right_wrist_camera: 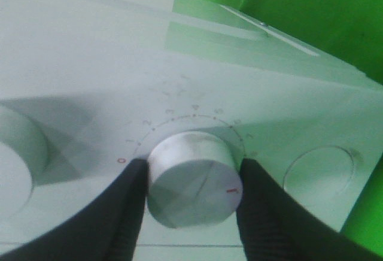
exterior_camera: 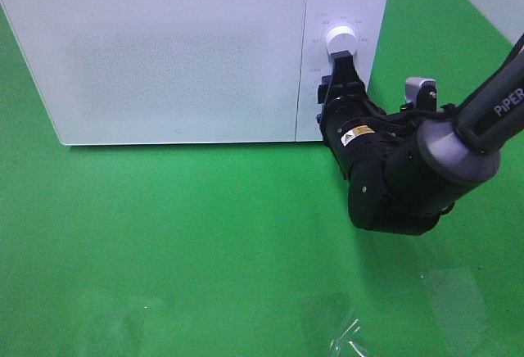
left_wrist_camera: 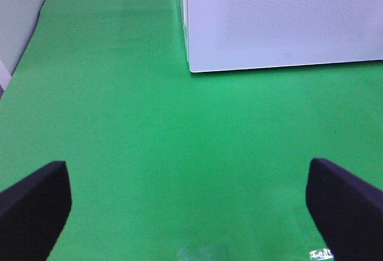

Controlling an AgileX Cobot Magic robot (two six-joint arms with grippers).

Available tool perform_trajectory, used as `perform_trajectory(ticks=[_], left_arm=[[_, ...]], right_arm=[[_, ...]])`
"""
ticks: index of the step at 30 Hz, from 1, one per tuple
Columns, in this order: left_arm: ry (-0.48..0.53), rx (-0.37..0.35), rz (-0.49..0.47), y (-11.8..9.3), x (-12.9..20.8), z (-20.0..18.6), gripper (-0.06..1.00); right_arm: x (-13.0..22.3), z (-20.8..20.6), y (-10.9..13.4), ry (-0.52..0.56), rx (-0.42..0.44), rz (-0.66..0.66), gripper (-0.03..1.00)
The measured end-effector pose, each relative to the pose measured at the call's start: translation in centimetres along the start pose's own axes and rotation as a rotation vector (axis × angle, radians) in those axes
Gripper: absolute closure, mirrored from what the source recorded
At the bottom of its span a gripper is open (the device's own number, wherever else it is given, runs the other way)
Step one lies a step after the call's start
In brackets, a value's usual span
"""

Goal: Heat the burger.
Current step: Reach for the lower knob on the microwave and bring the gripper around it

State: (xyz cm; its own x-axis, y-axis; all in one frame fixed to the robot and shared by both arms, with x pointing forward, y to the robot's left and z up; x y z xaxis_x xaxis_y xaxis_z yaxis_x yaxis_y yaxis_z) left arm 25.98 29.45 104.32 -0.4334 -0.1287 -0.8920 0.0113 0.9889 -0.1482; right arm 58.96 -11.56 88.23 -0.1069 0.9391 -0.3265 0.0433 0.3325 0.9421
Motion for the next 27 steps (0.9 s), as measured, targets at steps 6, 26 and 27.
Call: perform_trajectory(ticks=[6,26,27], left_arm=[[0.000,0.000,0.000,0.00,0.00,0.00,-0.05],[0.000,0.000,0.000,0.00,0.00,0.00,-0.05],[0.000,0.000,0.000,0.00,0.00,0.00,-0.05]], right_arm=[[0.00,0.00,0.02,0.000,-0.001,0.165,0.55],[-0.04,0.00,-0.01,-0.003,0.000,0.166,0.55],[-0.04,0.00,-0.01,-0.003,0.000,0.166,0.55]])
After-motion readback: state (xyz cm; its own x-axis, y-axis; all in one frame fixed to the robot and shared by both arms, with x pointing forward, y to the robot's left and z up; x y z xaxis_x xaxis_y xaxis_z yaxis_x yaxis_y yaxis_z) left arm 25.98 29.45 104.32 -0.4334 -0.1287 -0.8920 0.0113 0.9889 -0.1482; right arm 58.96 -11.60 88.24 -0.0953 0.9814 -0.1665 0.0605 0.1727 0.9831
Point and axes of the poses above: a point on each arm's last joint axis where the gripper is mounted, z pointing out along that axis toward the gripper, y along the wrist's bending axis when the last joint is at zero, x = y × z, the point moved 3 cm from there along z, pointing out along that axis toward the gripper, and after that the axes turned 11 degrees about -z, right-handed, at the moved point
